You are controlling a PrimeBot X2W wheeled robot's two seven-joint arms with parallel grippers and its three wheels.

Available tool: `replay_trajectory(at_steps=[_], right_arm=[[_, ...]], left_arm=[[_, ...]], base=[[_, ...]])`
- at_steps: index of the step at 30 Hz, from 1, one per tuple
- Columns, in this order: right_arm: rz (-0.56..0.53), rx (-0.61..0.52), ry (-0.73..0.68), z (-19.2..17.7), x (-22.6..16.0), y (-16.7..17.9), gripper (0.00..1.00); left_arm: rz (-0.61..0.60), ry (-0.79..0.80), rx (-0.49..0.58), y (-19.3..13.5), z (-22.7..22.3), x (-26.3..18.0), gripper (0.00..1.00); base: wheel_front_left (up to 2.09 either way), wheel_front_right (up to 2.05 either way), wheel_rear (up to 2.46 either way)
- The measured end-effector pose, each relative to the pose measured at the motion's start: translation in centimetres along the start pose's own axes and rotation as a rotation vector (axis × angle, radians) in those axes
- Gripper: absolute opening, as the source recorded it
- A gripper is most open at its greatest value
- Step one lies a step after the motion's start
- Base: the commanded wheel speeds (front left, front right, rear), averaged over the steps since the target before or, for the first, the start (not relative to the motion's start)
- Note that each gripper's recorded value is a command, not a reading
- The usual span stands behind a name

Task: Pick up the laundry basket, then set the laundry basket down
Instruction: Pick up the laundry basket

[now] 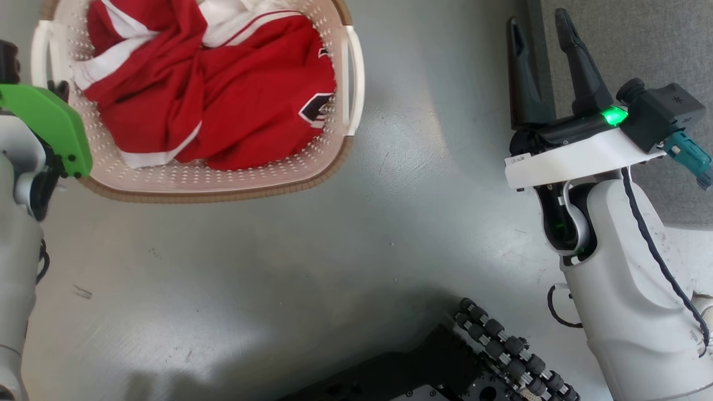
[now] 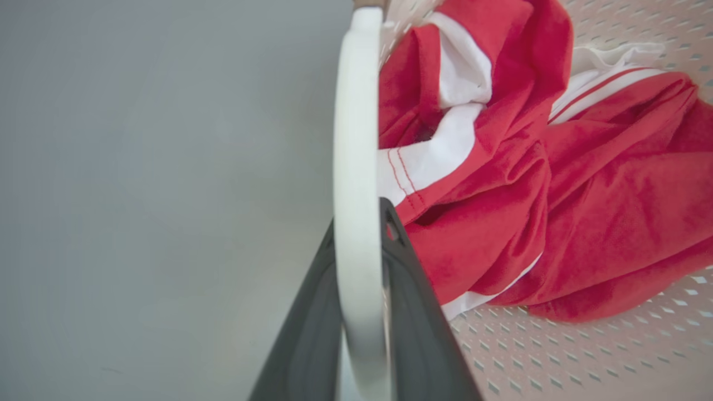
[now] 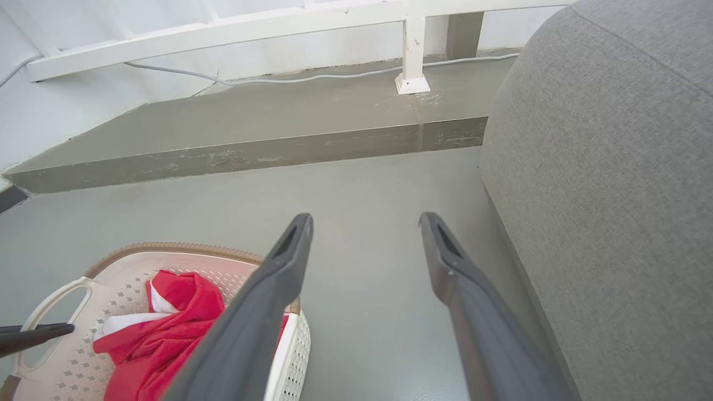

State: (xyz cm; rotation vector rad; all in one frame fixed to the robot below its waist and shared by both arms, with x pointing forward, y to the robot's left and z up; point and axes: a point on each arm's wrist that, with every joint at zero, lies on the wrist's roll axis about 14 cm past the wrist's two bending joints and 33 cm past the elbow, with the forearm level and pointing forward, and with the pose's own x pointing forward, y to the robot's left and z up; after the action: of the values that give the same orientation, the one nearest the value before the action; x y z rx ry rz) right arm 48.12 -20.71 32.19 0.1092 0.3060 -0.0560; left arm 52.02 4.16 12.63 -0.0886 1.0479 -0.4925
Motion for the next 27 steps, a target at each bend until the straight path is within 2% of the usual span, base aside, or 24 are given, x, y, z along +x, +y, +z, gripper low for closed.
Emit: replay_trajectory(at_steps=[14,27], right_arm=[[-0.007,0.018,-0.011,0.2,0.3,-0.1,1.00],[0.023,0.042,-0.037,1.0,0.8,1.3,1.00]], left_arm=[[0.031,0.008,-0.026,0.6,-0.5,-0.3,0.00],[0.101,0.018,-0.156,1.9,-1.9,-2.5,0.00]], base=[[0.00,0.00,0.00],[0.00,0.00,0.00]])
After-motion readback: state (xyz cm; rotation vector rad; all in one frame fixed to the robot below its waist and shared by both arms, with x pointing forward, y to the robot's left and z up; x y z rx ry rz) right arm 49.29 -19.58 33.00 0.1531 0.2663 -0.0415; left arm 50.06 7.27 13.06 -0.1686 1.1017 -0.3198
